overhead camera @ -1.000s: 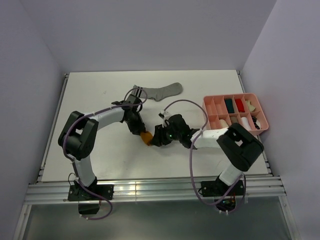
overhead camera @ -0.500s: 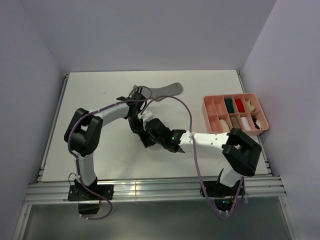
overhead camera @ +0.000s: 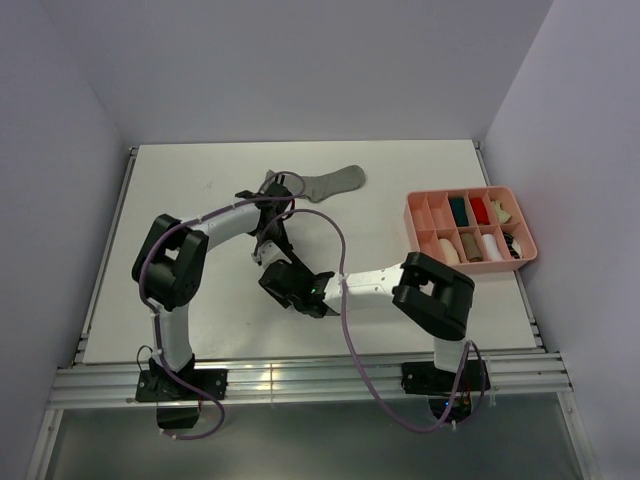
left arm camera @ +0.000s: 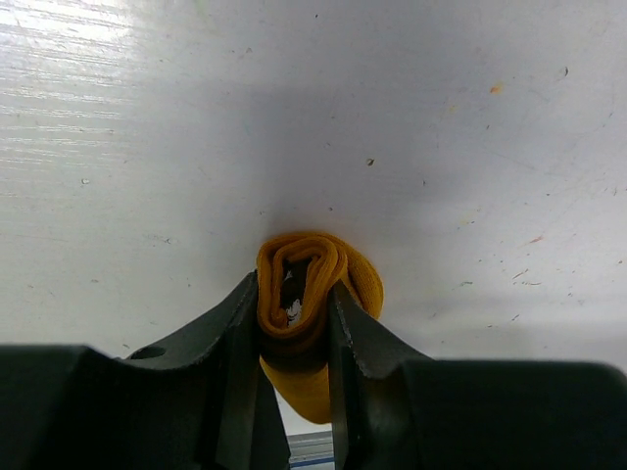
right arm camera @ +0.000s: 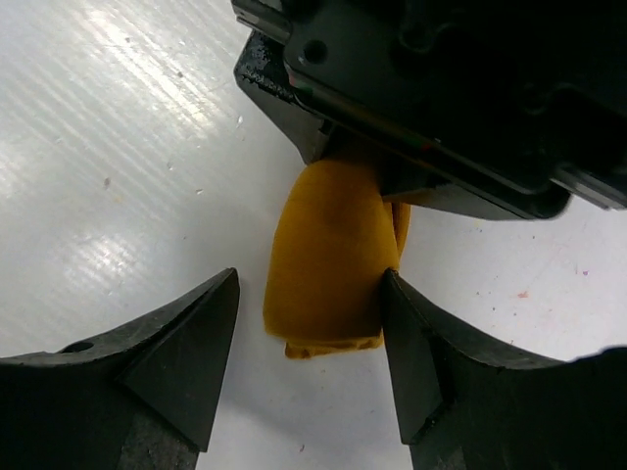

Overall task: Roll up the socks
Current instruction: Pick up the sock at the center of the board.

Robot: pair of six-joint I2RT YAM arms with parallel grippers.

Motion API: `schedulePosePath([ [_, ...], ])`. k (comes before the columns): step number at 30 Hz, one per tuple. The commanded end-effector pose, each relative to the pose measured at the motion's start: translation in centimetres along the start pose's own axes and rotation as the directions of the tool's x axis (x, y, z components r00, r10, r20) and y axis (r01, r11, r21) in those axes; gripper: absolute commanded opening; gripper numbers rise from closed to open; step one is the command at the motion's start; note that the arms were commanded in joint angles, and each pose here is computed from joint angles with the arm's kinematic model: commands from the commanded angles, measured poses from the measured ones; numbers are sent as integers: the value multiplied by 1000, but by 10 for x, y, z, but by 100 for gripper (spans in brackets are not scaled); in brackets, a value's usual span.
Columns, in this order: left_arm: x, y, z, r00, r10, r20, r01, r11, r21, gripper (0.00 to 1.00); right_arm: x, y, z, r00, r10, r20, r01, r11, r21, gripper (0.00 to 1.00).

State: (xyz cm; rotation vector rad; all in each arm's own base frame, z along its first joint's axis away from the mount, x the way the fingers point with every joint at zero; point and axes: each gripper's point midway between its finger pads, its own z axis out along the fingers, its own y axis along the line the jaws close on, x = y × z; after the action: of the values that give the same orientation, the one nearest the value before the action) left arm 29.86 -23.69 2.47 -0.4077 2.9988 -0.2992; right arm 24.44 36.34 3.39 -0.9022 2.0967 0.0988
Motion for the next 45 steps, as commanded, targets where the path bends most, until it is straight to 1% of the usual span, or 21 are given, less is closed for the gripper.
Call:
schedulePosePath([
  [1,12,26,17,998,27,-50,-33,993,-117,24,-4,4,10,999,-38,8,38,998,44,66],
  [6,16,26,19,997,34,-67,-41,993,-109,24,18,9,23,996,-78,-41,80,995,57,63],
  [10,19,25,20,996,39,-79,-47,995,-91,24,42,10,27,992,-88,-88,92,995,46,54],
  [11,20,24,20,996,43,-79,-49,995,-82,25,48,11,28,991,-91,-102,95,995,42,49],
  [13,20,17,19,995,57,-83,-61,997,-46,34,62,10,27,986,-95,-135,100,994,34,39],
  [14,18,15,16,995,59,-76,-62,998,-33,41,67,11,27,986,-87,-144,92,995,29,24],
  [16,14,9,11,997,62,-56,-62,998,-9,45,82,8,22,979,-86,-185,90,996,15,8],
  [17,9,4,4,998,61,-34,-60,998,9,50,81,7,18,981,-64,-182,68,998,12,0],
  [19,0,-1,-5,999,48,-4,-48,998,39,55,93,6,9,978,-53,-202,51,999,-14,0],
  [22,-23,-16,-35,998,13,63,-21,992,128,64,89,10,-10,983,-4,-182,-13,995,-95,0],
  [23,-37,-20,-46,995,-10,95,-5,987,158,69,90,14,-15,982,7,-191,-32,991,-128,0],
  [27,-86,-26,-97,963,-60,263,8,981,195,74,89,15,-37,981,45,-190,-81,979,-186,0],
  [31,-136,-17,-156,897,-137,420,37,971,237,75,59,5,-61,985,112,-132,-140,966,-219,0],
  [33,-148,-11,-175,873,-159,461,38,965,260,75,51,-7,-68,981,150,-124,-175,958,-227,0],
  [35,-162,2,-206,824,-197,531,33,953,303,74,34,-22,-80,976,196,-91,-212,949,-231,0],
  [37,-162,19,-235,778,-228,586,26,943,332,73,13,-49,-90,968,248,-32,-249,946,-208,0],
  [38,-169,28,-248,730,-229,644,13,947,321,73,7,-60,-95,965,261,-22,-260,946,-192,0],
  [39,-168,35,-256,706,-231,669,7,948,319,73,-4,-74,-102,960,280,17,-273,946,-176,0],
  [41,-157,54,-279,642,-227,732,-16,951,309,73,-7,-108,-106,954,298,34,-293,951,-104,0],
  [43,-144,69,-301,576,-240,782,-39,947,319,74,-19,-149,-115,945,315,93,-315,949,-14,0],
  [45,-133,79,-309,549,-242,800,-33,950,310,76,-26,-180,-126,934,329,137,-339,939,62,0],
])
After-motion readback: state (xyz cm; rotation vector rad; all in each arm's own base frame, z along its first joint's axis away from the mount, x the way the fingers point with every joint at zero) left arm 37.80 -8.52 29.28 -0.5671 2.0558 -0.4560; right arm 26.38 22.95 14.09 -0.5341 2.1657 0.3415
